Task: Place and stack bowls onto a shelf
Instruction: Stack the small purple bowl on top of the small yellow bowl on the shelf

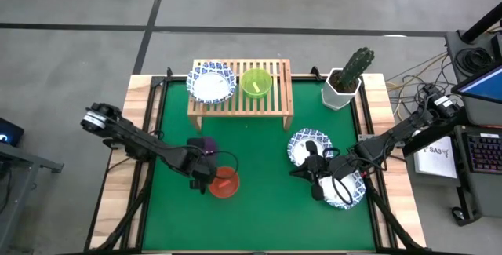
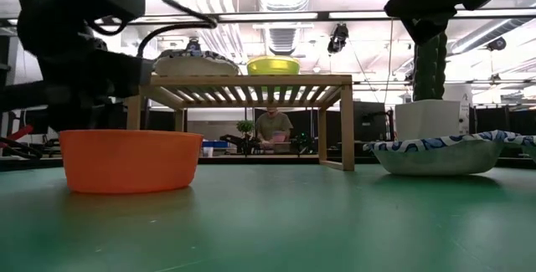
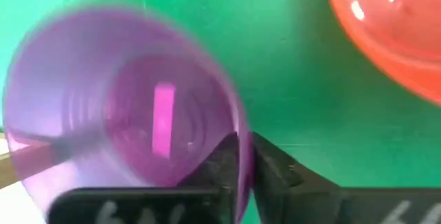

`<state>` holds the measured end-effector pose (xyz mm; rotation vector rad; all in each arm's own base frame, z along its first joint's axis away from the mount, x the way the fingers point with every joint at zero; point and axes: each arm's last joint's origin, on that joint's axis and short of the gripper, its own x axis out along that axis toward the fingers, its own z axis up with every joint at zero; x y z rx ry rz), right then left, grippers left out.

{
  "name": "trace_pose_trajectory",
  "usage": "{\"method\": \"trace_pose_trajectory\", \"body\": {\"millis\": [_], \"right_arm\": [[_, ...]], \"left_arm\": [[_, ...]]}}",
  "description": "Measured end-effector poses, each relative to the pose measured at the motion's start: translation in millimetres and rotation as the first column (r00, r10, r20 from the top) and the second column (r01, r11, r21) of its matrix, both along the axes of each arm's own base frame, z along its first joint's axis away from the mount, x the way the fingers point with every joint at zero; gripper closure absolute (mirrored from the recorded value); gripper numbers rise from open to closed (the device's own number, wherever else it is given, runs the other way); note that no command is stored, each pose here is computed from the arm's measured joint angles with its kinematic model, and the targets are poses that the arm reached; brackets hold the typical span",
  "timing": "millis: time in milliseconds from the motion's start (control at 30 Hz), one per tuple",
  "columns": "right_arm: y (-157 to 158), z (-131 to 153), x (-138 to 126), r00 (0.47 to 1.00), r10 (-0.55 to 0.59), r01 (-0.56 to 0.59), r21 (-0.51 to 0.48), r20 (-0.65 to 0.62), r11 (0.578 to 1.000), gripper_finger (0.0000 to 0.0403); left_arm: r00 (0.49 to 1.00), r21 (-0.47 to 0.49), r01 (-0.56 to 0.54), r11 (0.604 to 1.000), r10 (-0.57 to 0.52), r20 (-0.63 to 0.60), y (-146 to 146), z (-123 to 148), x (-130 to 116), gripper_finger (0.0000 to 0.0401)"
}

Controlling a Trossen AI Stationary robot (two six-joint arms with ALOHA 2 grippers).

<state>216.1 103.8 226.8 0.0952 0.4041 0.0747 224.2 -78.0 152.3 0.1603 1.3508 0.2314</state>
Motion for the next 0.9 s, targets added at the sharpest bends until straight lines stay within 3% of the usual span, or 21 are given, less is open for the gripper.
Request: {"method": "trace_pose_trajectory", "body": {"millis": [267,467,667,900], "right_arm": [[0,-1,0,1.000,0.000,0.000,-0.005,-0.011,1.000,0.0394],[0,-2,-1,1.000,0.000,0.000,-0.010,-0.020,1.000,0.0394],[0,-2,-1,1.000,0.001,-0.001,-0.010,-0.020,1.000,0.0394],[0,-2,-1,1.000,0.015,-0.015,-0.013,-0.023,1.000,0.0394]], "left_arm": [[1.000,-0.012,0.030,0.999,-0.030,-0.005,-10,39,13,0.0400],[0.995,-0.013,0.100,0.995,-0.100,0.018,-20,90,25,0.0401],[0.975,-0.028,0.179,0.983,-0.173,0.139,-27,151,37,0.0401],[0.907,0.158,0.258,0.953,-0.295,0.299,-23,206,47,0.0401]]}}
